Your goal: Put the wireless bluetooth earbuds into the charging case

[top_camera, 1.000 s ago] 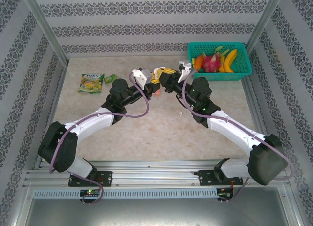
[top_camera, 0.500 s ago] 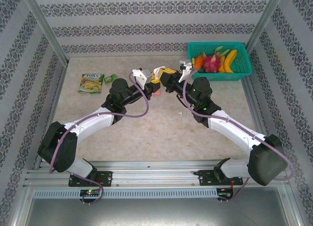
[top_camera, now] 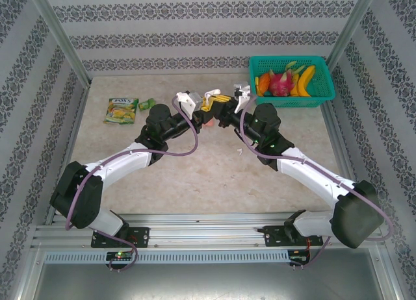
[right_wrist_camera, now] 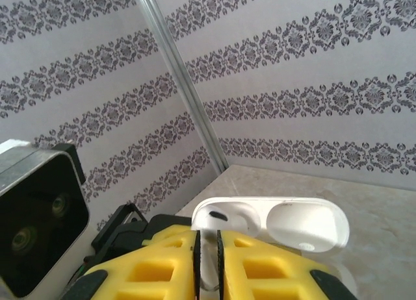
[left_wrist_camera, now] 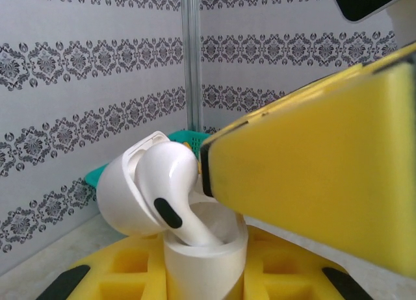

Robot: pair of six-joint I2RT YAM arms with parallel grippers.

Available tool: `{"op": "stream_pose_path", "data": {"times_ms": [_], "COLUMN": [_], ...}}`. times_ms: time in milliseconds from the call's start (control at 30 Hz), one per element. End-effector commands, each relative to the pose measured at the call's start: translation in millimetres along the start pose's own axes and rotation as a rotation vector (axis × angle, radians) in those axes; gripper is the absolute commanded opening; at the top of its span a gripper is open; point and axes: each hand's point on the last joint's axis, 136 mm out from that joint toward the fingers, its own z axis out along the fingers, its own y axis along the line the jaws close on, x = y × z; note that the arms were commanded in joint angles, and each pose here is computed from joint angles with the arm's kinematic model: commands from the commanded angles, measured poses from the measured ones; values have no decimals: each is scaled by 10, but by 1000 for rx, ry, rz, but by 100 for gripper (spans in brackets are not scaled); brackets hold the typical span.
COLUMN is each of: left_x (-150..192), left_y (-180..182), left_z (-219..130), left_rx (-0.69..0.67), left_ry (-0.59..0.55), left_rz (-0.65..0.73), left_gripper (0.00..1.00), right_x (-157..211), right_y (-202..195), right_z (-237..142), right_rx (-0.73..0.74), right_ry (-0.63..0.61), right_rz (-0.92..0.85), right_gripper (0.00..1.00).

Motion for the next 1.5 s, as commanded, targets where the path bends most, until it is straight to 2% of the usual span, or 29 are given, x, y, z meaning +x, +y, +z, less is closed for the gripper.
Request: {"op": "stream_pose_path", "data": {"times_ms": [0, 133, 400, 500, 600, 867, 1133, 1467], "left_x": [-494, -485, -301, -186, -90, -61, -120, -131], "left_y": [-129, -125, -201, -214, -191, -208, -191, -128], "left_z": [-29, -31, -104, -142, -146, -106, -99, -88], "left_rx": [36, 33, 56, 56, 47, 67, 58, 28], "left_ry": [-125, -120, -102, -61, -25, -20, -32, -31], "left_rz": [46, 49, 107, 170, 210, 211, 220, 227], "left_gripper": [0, 0, 0, 0, 0, 0, 0, 0], "right_x": [210, 131, -287, -387, -424, -399, -87, 76], "right_y": [83, 13, -106, -116, -96, 11, -64, -143], "right_z": [-50, -120, -326, -338, -266, -69, 103, -57], "right_rx": [-32, 2, 78, 102, 127, 128, 138, 174], "right_ry": [88, 63, -34, -41, 6, 74, 160, 177], "right_rz": [-26, -10, 81, 134, 171, 172, 191, 201], "right_gripper": [20, 26, 38, 43, 43, 46, 45, 43]}}
